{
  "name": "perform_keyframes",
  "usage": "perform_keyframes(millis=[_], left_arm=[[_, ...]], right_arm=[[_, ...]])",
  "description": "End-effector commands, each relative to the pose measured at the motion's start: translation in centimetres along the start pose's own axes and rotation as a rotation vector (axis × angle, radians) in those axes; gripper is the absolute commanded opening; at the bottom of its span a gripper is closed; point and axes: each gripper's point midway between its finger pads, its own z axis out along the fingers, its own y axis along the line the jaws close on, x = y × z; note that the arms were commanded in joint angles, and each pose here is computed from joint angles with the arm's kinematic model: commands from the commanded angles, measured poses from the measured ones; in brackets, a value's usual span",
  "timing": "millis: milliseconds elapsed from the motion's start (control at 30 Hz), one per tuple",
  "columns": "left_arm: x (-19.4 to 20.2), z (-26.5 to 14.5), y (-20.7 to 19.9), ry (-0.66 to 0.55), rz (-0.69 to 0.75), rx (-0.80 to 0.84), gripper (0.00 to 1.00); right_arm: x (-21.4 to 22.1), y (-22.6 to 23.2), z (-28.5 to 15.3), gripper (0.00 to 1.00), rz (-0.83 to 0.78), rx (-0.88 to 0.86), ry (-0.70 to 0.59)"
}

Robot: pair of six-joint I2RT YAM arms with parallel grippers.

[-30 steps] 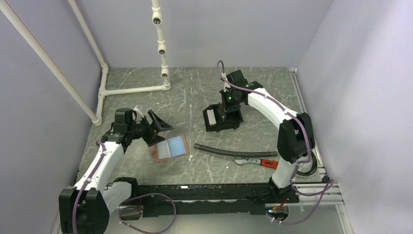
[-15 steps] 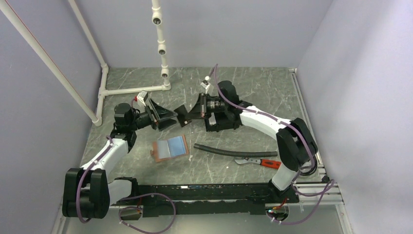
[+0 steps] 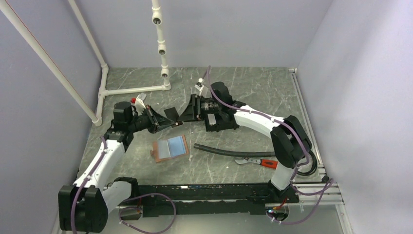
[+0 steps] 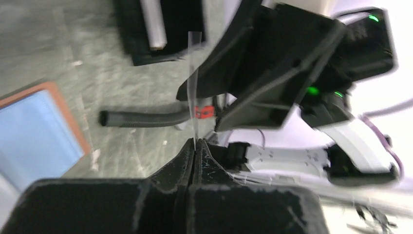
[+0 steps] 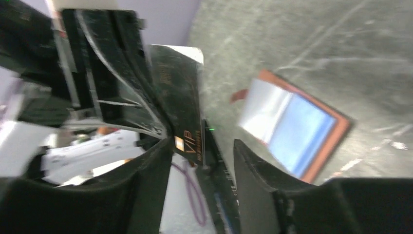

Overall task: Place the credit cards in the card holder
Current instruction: Insert the credit card into the card holder.

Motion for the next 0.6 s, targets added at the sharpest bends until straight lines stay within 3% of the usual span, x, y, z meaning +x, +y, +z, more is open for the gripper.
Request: perform_keyframes(millis=[0, 100, 233, 367, 567], left_arm=[[1.7, -2.9, 7.7, 0.077, -0.052, -0.504, 0.00], [4.0, -3.8, 9.9, 0.202, -0.130, -0.610, 0.00], [6.5, -3.4, 11.5, 0.289, -0.186, -0.668, 0.00], [7.8, -3.2, 13.0, 0.319, -0.232, -0.722, 0.00], [8.1, -3.7, 14.5, 0.305, -0.233, -0.819, 0.00]], right_arm=[[2.1, -4.4, 0.5, 0.56, -0.116, 0.223, 0.132], [5.3, -4.8, 2.6, 0.50, -0.120, 0.184, 0.269], [8.5, -4.5, 5.4, 0.24, -0.122, 0.116, 0.383], [9.9, -6.7, 6.4, 0.07, -0.081, 0.147, 0.423], [11.2, -10.0, 6.3, 0.01, -0.061, 0.229, 0.455]])
